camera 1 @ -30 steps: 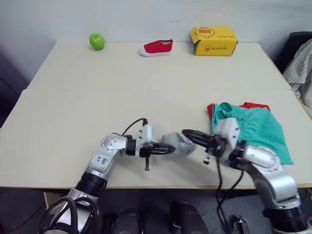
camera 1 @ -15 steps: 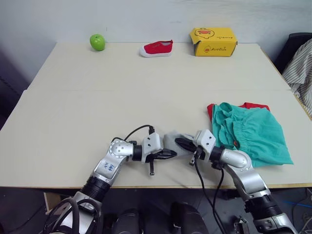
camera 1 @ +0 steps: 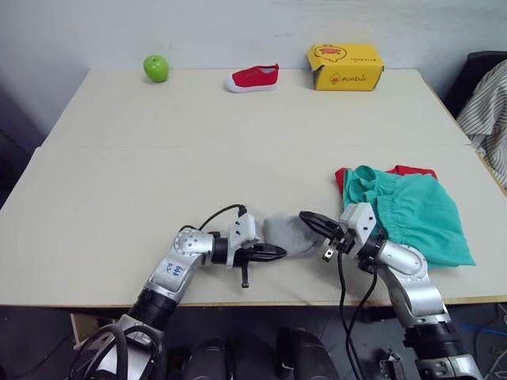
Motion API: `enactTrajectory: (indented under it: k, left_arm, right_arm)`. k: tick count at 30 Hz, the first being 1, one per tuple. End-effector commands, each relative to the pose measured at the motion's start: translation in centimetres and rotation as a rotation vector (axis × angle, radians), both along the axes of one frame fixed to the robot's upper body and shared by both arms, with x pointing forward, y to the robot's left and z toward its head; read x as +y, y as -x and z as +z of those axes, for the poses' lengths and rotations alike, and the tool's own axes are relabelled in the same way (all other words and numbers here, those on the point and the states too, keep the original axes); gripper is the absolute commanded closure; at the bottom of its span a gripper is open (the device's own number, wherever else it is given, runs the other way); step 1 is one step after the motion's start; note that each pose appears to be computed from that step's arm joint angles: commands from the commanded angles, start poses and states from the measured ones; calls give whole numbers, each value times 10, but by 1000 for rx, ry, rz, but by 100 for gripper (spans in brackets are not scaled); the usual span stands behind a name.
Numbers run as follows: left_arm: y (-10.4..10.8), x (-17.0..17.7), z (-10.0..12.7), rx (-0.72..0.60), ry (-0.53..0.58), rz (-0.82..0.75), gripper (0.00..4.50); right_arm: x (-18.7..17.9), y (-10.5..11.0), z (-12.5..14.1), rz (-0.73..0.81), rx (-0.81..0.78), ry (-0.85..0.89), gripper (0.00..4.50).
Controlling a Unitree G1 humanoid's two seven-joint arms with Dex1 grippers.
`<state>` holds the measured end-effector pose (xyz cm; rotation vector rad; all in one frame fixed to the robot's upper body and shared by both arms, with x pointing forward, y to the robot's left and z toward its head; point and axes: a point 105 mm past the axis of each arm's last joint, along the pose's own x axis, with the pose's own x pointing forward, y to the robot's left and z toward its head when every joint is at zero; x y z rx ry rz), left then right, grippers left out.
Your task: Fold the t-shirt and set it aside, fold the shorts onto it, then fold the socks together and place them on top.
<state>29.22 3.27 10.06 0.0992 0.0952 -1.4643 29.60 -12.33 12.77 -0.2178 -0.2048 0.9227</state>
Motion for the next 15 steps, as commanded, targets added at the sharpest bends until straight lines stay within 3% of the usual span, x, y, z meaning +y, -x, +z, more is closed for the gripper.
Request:
enactTrajectory:
  k: [1, 6, 11, 13, 15]
  left_arm:
    - [-11, 1, 25, -49, 47, 22, 448]
    - [-21, -4, -4, -19, -78, 67, 448]
    - [-26, -5, -13, -21, -106, 87, 448]
    - [-28, -6, -12, -33, -106, 95, 448]
    - [-28, -6, -11, -63, -104, 89, 450]
  right_arm:
    - [6, 9, 4, 13, -3, -28, 450]
    - [3, 16, -31, 14, -13, 127, 450]
    - [-8, 28, -19, 19, -40, 122, 450]
    - [-18, 40, -15, 49, 40, 110, 450]
    - [-33, 47, -8, 18, 211, -2, 413]
